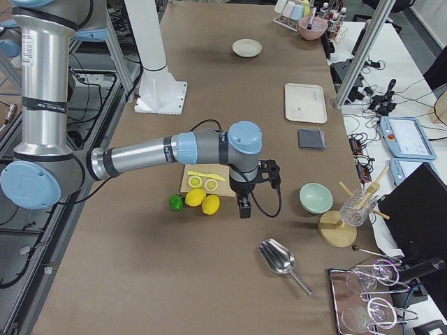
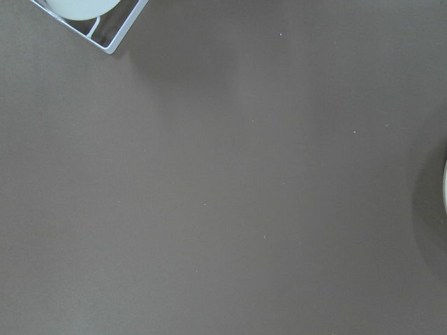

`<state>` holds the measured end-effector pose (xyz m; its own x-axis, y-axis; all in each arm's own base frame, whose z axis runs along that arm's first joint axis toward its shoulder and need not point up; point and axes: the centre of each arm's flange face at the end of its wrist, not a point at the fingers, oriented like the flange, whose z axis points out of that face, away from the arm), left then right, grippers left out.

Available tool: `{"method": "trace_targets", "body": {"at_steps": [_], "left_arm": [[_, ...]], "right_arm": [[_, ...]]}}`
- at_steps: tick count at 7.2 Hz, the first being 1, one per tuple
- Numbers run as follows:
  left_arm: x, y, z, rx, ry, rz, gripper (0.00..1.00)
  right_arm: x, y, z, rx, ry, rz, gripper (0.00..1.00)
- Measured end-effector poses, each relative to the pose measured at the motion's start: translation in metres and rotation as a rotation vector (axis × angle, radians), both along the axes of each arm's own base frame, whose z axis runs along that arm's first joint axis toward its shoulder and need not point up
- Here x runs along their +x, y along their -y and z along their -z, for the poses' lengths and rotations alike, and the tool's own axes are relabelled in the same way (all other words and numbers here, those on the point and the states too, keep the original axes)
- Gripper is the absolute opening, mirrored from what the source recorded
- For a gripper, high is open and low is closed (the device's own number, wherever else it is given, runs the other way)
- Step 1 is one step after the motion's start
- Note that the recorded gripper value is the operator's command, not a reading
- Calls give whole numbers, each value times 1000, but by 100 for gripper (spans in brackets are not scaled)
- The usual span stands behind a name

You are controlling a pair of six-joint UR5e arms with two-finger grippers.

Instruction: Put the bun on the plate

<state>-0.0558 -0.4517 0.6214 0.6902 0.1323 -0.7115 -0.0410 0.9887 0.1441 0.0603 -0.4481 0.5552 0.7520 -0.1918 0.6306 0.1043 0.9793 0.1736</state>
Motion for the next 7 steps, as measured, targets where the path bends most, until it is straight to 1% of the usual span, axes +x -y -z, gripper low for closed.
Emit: {"method": "trace_targets", "body": {"at_steps": [1,2,3,6,7], "left_arm": [[0,17,16,35,0,2,98],[-1,37,31,63,-1,8,98],[-1,50,42,76,-2,17,98],[1,63,62,145,-13,22,98],[4,68,70,171,-16,17,98]], "right_arm": [[1,3,2,26,1,-3,100],[1,5,2,32,3,-6,100],[1,5,2,37,5,-7,100],[-2,6,8,52,7,-5,100],[-11,8,10,37,10,-8,100]]}}
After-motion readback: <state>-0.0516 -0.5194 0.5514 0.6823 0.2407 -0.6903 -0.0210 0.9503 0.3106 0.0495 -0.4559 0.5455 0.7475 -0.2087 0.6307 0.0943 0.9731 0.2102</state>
